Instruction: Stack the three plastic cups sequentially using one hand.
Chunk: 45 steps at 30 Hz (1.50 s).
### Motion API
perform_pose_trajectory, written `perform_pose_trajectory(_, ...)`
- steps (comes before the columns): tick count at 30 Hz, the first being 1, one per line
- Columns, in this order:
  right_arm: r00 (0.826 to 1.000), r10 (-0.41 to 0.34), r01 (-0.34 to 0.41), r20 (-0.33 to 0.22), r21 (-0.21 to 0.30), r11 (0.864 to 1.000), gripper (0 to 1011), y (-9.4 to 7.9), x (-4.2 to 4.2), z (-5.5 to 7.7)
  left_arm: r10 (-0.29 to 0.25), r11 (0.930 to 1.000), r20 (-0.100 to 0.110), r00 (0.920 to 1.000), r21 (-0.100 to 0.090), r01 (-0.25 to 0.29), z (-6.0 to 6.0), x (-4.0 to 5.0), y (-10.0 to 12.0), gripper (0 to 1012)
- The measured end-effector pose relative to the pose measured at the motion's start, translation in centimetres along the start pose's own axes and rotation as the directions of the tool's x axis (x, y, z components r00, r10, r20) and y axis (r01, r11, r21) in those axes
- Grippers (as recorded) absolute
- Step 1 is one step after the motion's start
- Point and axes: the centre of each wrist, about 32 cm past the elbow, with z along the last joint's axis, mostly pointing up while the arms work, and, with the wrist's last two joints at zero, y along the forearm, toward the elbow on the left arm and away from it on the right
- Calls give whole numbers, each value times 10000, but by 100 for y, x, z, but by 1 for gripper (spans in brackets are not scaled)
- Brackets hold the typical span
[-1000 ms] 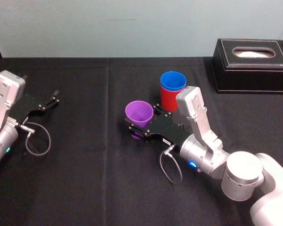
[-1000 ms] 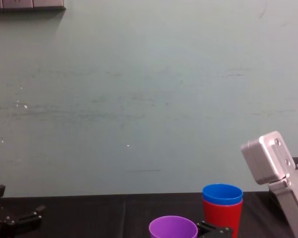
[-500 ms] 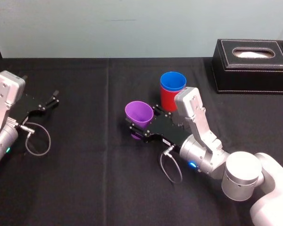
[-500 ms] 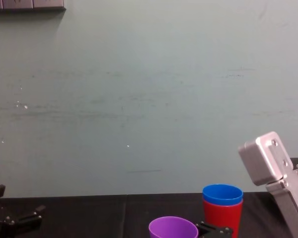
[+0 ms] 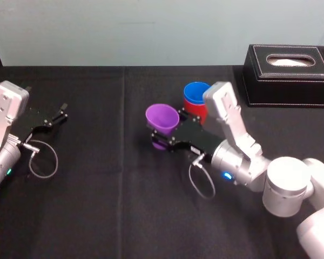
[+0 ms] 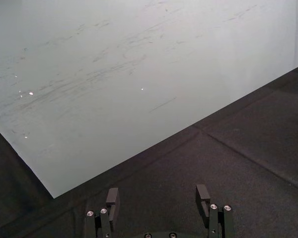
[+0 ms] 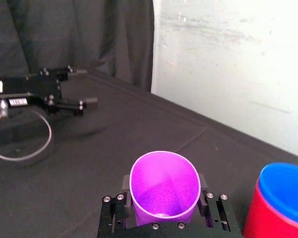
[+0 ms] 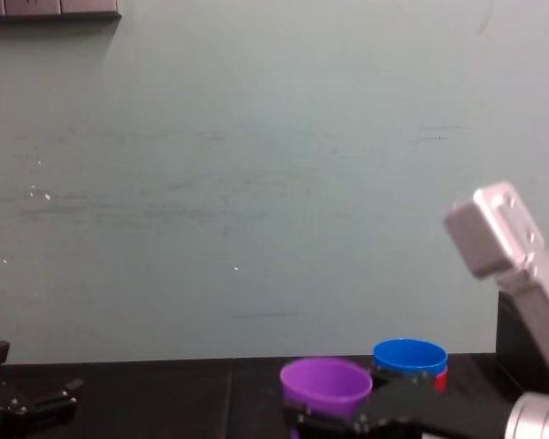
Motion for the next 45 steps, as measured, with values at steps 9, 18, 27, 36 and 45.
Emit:
perform_pose_trajectory(9,9999,75,-79,151,264,9996,731,-74,193,443,0,10000,0,10000,-1,0,0,0,0,1005)
perform_pose_trajectory(18,9990,-266,250,364,428,9988,732,-113,389,769,0,10000,1,10000,0,0,0,0,0,1005)
perform_pose_trajectory(27,9957,-896,884,243,485,9949,731,-151,595,869,0,10000,0,10000,0,0,0,0,0,1005)
perform_pose_trajectory(36,9896,-1433,1430,107,255,9894,732,-163,763,830,0,10000,0,10000,0,0,0,0,0,1005)
perform_pose_trajectory(45,9865,-1637,1637,-40,12,9865,731,-124,826,741,0,10000,0,10000,0,0,0,0,0,1005)
